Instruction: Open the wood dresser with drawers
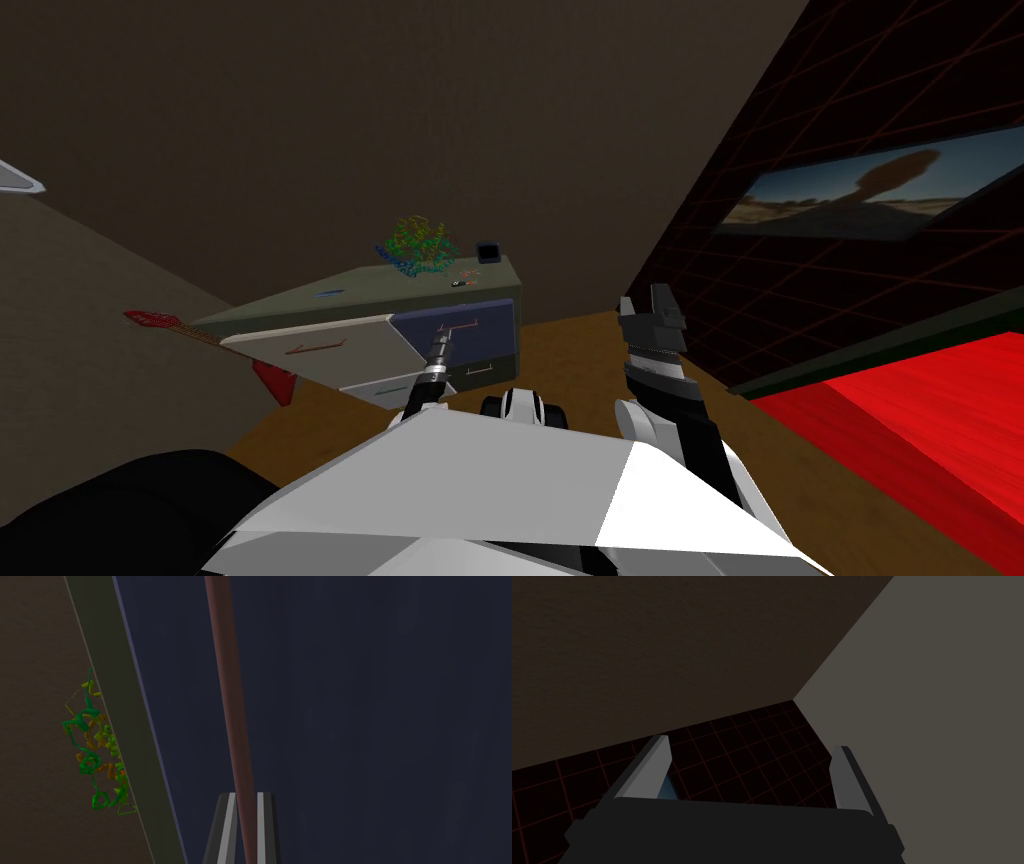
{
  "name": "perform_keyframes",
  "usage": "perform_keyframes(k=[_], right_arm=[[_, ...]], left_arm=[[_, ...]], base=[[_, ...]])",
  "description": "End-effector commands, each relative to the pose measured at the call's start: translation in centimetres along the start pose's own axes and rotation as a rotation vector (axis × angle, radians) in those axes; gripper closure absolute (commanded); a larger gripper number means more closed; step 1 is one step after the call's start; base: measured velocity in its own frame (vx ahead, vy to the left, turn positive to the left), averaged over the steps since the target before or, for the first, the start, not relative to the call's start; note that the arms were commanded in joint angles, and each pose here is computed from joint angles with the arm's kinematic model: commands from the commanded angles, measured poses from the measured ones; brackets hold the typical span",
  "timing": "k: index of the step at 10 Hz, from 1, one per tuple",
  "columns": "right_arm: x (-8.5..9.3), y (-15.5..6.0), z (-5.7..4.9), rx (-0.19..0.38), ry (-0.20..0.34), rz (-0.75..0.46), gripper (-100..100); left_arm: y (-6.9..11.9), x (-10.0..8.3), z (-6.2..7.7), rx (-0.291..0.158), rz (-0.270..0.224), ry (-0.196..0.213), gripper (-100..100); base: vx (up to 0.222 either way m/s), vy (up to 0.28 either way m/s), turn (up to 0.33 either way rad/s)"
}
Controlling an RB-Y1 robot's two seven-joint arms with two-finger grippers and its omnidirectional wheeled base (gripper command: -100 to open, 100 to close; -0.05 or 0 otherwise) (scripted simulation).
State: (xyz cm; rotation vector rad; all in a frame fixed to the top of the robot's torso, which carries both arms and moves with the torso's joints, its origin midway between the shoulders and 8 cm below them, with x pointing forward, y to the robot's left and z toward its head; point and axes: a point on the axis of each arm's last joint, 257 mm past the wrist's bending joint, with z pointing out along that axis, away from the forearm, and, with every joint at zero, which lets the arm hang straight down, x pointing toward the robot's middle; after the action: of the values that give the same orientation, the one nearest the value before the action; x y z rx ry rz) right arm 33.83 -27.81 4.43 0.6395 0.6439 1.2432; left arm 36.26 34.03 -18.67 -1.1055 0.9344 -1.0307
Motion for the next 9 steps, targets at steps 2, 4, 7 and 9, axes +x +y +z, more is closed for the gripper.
perform_keyframes(k=[2,4,7,9], right_arm=[[0.0,0.0,0.0,0.0,0.0,0.0,0],[0.0,0.0,0.0,0.0,0.0,0.0,0],[0.0,0.0,0.0,0.0,0.0,0.0,0],[0.0,0.0,0.0,0.0,0.0,0.0,0]], left_arm=[[-1.0,0.1,-0.9,0.009,-0.002,0.01,100],[-0.5,0.5,-1.8,-0.007,-0.004,0.022,100],[-1.5,1.1,-3.2,0.007,-0.009,0.048,100],[-1.5,0.6,-3.8,-0.023,-0.008,0.036,-100]], base=[[-0.142,-0.053,0.029],[-0.073,-0.034,0.04],[-0.152,-0.067,0.106],[-0.041,-0.023,-0.005]])
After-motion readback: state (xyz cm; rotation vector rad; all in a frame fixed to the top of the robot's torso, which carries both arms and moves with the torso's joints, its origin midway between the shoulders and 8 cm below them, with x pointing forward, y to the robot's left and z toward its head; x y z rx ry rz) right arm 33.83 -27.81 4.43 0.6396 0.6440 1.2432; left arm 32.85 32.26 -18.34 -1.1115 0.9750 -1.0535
